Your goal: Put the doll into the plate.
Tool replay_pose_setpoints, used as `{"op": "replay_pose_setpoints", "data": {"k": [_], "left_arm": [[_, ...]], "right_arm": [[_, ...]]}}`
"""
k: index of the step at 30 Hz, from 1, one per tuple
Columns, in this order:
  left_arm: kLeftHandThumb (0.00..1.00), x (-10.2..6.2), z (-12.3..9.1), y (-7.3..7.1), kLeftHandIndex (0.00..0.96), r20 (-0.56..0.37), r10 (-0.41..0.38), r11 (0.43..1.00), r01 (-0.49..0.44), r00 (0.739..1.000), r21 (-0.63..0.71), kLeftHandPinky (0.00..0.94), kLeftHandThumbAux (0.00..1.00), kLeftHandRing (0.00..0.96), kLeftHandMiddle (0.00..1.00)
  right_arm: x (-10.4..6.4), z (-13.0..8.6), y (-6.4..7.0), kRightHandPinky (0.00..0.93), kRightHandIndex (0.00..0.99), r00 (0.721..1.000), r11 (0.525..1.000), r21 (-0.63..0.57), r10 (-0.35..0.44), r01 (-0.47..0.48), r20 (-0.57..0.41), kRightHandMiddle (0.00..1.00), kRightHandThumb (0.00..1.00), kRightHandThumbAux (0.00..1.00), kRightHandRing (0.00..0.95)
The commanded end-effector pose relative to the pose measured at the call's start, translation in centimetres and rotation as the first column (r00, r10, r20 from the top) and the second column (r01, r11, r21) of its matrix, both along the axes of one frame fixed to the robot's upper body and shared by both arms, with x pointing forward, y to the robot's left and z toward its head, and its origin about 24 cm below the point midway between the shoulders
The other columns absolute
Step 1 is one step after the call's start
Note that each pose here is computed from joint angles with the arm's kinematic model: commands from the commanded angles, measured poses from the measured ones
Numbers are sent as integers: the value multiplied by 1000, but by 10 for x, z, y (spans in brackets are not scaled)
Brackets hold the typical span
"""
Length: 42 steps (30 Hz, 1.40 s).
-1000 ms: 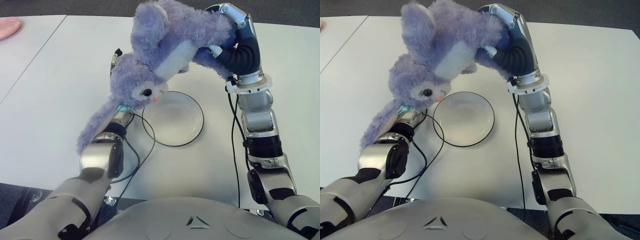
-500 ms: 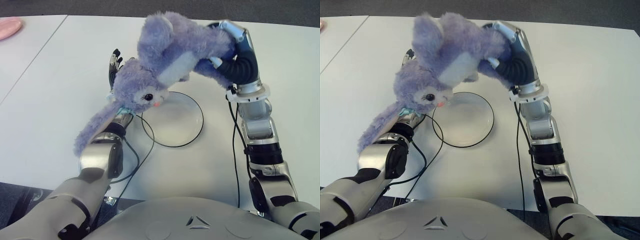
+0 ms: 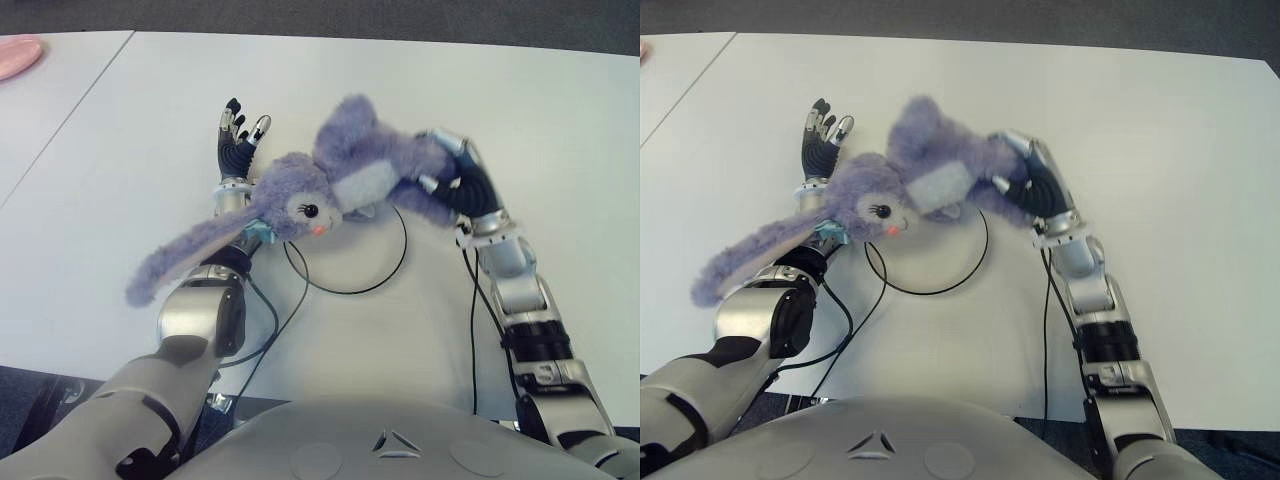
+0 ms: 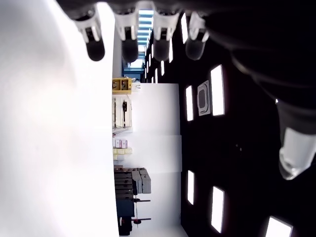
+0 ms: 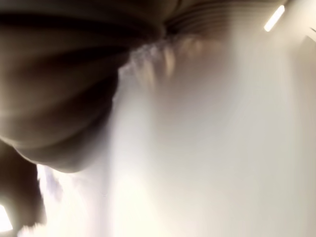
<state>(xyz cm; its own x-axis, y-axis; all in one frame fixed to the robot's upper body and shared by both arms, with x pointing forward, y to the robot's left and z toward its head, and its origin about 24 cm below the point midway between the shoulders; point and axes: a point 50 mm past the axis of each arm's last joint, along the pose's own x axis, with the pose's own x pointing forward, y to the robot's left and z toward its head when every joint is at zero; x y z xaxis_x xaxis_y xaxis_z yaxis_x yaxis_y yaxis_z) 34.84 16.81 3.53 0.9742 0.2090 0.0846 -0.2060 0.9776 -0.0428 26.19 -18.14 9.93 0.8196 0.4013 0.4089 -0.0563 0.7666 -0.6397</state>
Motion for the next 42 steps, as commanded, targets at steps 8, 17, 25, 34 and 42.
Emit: {"op": "replay_pose_setpoints", "data": {"k": [8,17,25,34,42], "left_arm": [[0,-96,-122,3,35,-522,8,1000,-7,853,4,104,577,81,67],[0,-95,-121,3,45,-516,16,1000,-19,857,0,108,584,89,78],[0,-96,-122,3,56,-521,23,1000,-26,853,2,111,589,95,86],[0,-96,-123,2,65,-534,37,999,-38,845,8,113,607,97,85],[0,-96,-123,3,79,-540,49,999,-50,840,12,125,609,105,90]], "right_arm": [[-29,-73,-6,900,437,938,994,-109,-65,29,-342,912,693,727,910],[-30,-78,-9,903,437,932,988,-148,-95,45,-350,914,693,728,912],[-30,-79,-11,905,437,930,984,-165,-121,67,-346,915,691,728,914],[-26,-92,-18,899,437,910,977,-195,-160,90,-383,912,689,728,911],[-23,-96,-18,895,438,908,975,-201,-172,99,-383,908,689,726,906]]}}
